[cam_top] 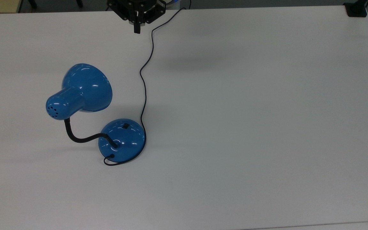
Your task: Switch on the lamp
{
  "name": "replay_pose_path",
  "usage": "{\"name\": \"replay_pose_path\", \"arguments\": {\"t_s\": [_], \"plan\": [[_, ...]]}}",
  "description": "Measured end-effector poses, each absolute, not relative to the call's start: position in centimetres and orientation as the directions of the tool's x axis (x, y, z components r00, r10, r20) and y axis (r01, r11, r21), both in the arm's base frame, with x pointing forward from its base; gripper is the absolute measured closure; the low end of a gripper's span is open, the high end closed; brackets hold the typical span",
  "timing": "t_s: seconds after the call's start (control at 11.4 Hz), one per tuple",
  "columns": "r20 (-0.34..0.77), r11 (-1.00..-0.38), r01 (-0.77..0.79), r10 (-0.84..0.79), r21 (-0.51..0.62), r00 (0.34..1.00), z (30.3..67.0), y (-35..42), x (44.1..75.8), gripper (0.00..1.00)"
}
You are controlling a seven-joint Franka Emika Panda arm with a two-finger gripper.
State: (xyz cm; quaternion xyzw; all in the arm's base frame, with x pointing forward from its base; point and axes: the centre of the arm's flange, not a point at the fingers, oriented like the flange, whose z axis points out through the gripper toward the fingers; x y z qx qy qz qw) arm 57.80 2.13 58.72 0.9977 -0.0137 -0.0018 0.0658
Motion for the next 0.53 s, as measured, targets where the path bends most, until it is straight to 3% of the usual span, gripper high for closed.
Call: {"name": "replay_pose_path", "arguments": {"t_s": [0.53], "plan": [[0.003, -0.991, -0.024, -0.024, 0.130, 1.000, 57.92, 2.20, 58.00, 0.99]]}}
